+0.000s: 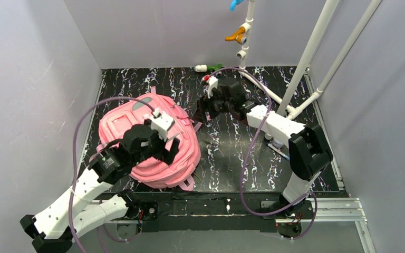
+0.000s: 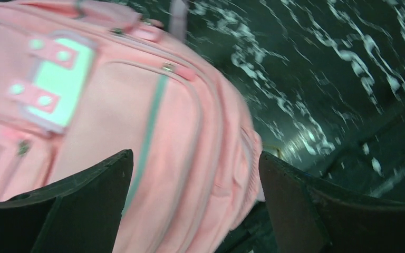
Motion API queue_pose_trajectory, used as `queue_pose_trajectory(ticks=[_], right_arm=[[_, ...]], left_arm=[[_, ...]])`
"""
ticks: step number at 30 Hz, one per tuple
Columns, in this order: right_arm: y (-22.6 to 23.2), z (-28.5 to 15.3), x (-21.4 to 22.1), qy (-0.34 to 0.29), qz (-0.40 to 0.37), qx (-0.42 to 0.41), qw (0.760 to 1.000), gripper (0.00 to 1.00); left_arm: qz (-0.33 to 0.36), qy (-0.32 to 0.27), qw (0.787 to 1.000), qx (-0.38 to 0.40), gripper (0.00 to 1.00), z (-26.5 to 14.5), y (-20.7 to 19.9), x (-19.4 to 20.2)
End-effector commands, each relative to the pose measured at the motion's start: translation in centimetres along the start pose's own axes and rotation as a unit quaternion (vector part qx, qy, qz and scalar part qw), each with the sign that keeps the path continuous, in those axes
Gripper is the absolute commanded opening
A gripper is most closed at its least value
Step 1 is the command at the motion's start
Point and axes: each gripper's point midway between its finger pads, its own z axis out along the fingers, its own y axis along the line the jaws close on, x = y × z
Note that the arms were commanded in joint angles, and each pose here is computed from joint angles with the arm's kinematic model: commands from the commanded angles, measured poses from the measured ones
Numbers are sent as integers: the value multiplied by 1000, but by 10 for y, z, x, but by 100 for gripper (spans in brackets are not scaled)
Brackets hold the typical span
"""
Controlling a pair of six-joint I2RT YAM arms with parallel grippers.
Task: Pack the student bag
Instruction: Place the student bag at the center of the board, then adjust the student bag at the center of the board.
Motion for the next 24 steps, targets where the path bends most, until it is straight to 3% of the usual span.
queue_pose_trajectory(ticks=[1, 5, 10, 17, 24], right_arm=[[71, 11, -3, -69, -112, -174, 976, 80], [89, 23, 9, -89, -193, -211, 954, 78], [92, 51, 37, -41, -256, -217, 941, 65], [75, 61, 57, -2, -301, -167, 939, 60], [74, 43, 68, -12, -326, -153, 933, 72]], left_arm=[[-117, 33, 972, -203, 90, -17, 69, -9], [-231, 51, 936, -261, 96, -18, 103, 9], [-348, 71, 897, -264, 95, -10, 122, 34], [-352, 104, 891, -267, 94, 4, 125, 60], [-347, 121, 892, -263, 93, 11, 123, 76]])
